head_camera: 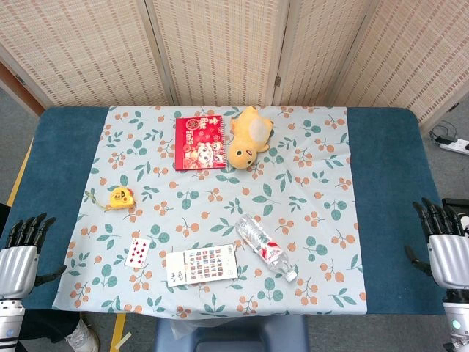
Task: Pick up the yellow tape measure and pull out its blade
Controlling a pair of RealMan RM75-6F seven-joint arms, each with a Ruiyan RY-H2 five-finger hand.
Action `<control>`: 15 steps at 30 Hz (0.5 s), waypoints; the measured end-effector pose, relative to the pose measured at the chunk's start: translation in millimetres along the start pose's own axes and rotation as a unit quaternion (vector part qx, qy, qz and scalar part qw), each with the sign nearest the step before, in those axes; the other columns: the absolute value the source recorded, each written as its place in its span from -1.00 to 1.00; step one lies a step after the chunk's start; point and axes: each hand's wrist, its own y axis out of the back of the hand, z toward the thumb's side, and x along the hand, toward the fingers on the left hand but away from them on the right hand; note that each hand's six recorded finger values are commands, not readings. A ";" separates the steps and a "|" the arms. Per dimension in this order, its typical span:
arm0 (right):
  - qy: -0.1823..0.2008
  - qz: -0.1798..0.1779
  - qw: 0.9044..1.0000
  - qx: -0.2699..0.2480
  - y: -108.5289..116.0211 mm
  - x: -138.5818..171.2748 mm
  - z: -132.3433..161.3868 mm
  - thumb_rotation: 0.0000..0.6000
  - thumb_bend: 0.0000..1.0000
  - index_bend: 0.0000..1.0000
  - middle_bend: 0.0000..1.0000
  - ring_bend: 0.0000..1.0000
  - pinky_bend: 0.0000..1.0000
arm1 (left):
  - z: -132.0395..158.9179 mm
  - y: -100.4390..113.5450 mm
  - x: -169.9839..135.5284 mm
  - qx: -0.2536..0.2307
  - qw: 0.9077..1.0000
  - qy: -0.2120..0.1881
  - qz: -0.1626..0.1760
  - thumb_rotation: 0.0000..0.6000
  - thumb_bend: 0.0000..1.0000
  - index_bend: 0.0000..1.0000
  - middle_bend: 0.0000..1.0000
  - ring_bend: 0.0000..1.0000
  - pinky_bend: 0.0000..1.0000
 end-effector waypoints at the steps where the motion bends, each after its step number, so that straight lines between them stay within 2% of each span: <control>1: 0.000 0.002 1.000 0.000 -0.4 -0.3 0.3 1.00 -0.29 -1.00 -0.84 -0.82 -1.00 | 0.1 -0.8 0.2 -0.001 1.000 0.000 0.000 1.00 -0.65 -0.67 -0.82 -0.82 -1.00; 15: -0.002 0.014 1.000 -0.005 -2.0 0.2 0.3 1.00 -0.29 -1.00 -0.83 -0.80 -1.00 | 3.3 1.3 5.2 -0.006 1.000 -0.009 0.007 1.00 -0.65 -0.67 -0.82 -0.80 -1.00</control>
